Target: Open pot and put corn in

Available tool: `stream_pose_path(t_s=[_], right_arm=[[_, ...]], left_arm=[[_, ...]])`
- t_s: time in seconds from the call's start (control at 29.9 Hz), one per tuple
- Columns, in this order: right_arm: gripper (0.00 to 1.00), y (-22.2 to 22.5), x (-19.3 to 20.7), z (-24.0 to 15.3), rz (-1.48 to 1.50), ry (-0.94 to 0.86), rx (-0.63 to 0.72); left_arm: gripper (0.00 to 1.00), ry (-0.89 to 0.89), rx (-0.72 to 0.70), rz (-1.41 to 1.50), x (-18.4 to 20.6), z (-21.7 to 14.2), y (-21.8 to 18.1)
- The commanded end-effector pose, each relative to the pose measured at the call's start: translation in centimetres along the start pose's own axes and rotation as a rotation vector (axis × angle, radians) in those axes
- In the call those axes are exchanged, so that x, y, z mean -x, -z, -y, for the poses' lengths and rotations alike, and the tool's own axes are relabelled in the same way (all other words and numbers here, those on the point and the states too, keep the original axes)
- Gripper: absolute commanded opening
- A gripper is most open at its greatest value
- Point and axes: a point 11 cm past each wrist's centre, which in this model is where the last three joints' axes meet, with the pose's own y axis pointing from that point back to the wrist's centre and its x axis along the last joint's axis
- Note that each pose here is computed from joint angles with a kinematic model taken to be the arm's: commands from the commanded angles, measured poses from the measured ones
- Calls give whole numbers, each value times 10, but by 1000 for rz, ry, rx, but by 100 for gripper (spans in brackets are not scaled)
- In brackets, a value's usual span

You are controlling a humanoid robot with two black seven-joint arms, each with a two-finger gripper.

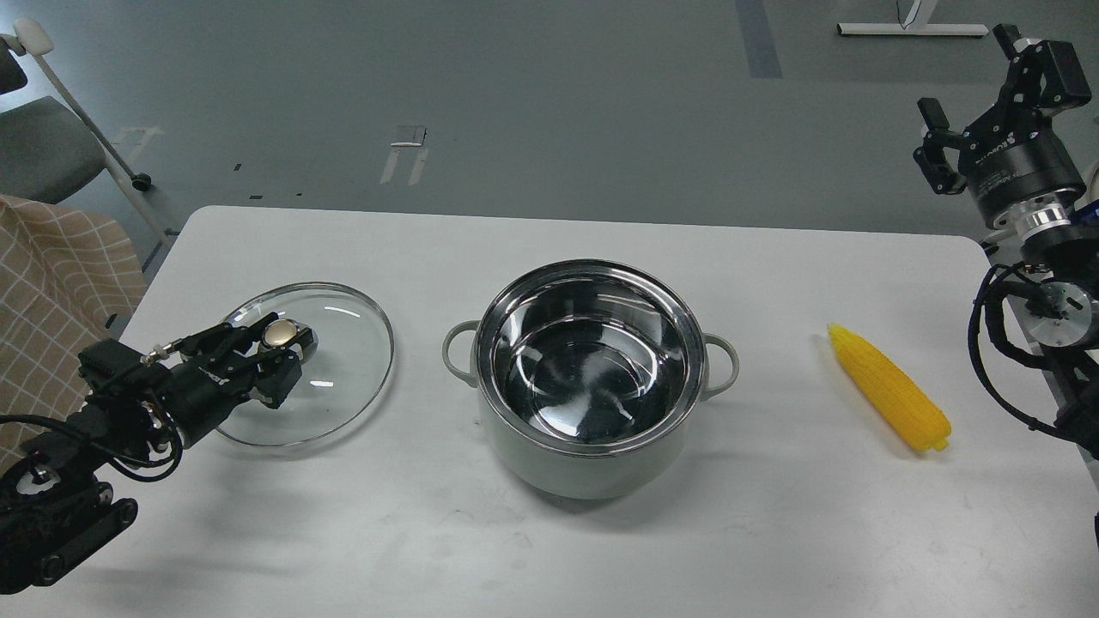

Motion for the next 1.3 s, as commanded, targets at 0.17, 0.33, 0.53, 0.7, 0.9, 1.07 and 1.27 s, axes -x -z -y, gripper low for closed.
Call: stream_pose_path(t_s=[0.17, 0.33, 0.53, 0.7, 0.9, 1.07, 1.27], right_arm=[[100, 0, 0, 0, 0, 1, 1], [100, 0, 0, 0, 0, 1, 0], [100, 8, -4, -1, -23, 7, -5], [100, 9, 8, -3, -215, 147, 96], [100, 22, 10, -7, -619, 329, 226], [100, 20, 9, -27, -968, 514, 353], [100, 6, -10, -68, -1375, 751, 548]], left_arm=[[69, -5, -9, -11, -1, 0, 2], [71, -10, -11, -14, -2, 0, 2], [76, -159, -42, -133, -47, 10, 7], [77, -242, -46, -426, -117, 27, 20], [80, -310, 76, -836, -191, 54, 15], [84, -325, 222, -1083, -228, 63, 2], [95, -293, 373, -1238, -243, 75, -21]])
